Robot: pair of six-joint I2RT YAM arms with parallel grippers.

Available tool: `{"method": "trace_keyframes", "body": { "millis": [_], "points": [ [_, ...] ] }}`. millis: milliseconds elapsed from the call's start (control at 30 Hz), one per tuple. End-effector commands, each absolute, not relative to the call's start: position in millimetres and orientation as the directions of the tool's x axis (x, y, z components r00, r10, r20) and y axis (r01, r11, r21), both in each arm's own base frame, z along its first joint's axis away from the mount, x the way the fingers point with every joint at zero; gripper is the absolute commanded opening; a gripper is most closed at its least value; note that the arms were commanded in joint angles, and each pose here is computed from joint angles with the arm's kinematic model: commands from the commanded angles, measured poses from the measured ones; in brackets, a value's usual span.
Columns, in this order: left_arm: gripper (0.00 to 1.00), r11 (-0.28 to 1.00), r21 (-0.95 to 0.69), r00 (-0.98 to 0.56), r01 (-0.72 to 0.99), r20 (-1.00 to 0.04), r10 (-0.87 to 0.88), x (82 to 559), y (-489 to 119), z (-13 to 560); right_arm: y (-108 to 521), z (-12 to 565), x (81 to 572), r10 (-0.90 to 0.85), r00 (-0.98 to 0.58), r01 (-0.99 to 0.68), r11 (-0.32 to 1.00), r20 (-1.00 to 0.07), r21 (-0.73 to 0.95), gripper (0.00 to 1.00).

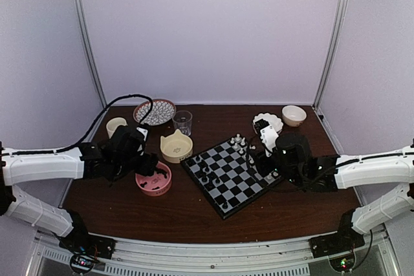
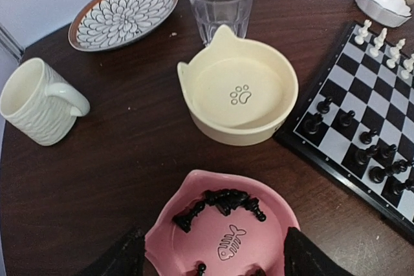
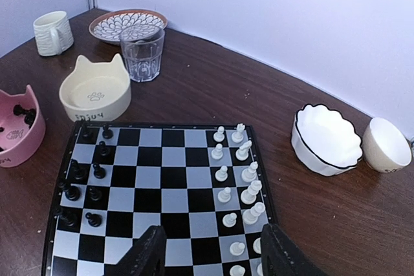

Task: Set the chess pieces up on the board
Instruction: Pick up the knight from the storage box.

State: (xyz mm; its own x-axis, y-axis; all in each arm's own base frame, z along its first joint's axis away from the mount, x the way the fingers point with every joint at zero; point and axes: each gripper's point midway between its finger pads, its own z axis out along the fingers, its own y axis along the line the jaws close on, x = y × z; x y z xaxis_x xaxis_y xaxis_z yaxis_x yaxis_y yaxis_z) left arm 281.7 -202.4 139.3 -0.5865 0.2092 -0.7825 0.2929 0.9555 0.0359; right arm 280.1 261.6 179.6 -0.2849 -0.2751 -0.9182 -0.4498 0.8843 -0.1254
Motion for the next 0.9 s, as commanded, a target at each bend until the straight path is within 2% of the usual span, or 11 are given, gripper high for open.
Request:
{"method": "trace_keyframes", "body": {
  "millis": [0,300,467,733,867],
  "points": [
    [0.67,0.963,-0.045,-0.666,0.265,-0.731,0.149,285.6,-201.4,128.2,257.8,195.0,296.7,-0.172,-0.246,-0.354,0.932,-0.954,-0.077,0.53],
    [0.43,0.954,0.073,-0.713,0.291,-0.648,0.267,295.0,-197.7,104.0,271.9,182.9,300.4,-0.193,-0.281,-0.384,0.92,-0.94,-0.074,0.52],
    [0.29,0.932,0.068,-0.751,0.356,-0.573,0.329,295.4,-214.1,82.1,270.1,184.8,299.6,-0.189,-0.279,-0.385,0.92,-0.942,-0.07,0.53],
    [0.29,0.915,0.076,-0.734,0.395,-0.573,0.365,300.5,-222.6,75.5,271.0,185.6,299.4,-0.19,-0.28,-0.395,0.916,-0.941,-0.067,0.53],
    [0.24,0.906,0.066,-0.721,0.419,-0.583,0.376,304.3,-230.7,70.2,272.1,185.1,299.7,-0.192,-0.284,-0.4,0.914,-0.939,-0.066,0.53]
  ]
}}
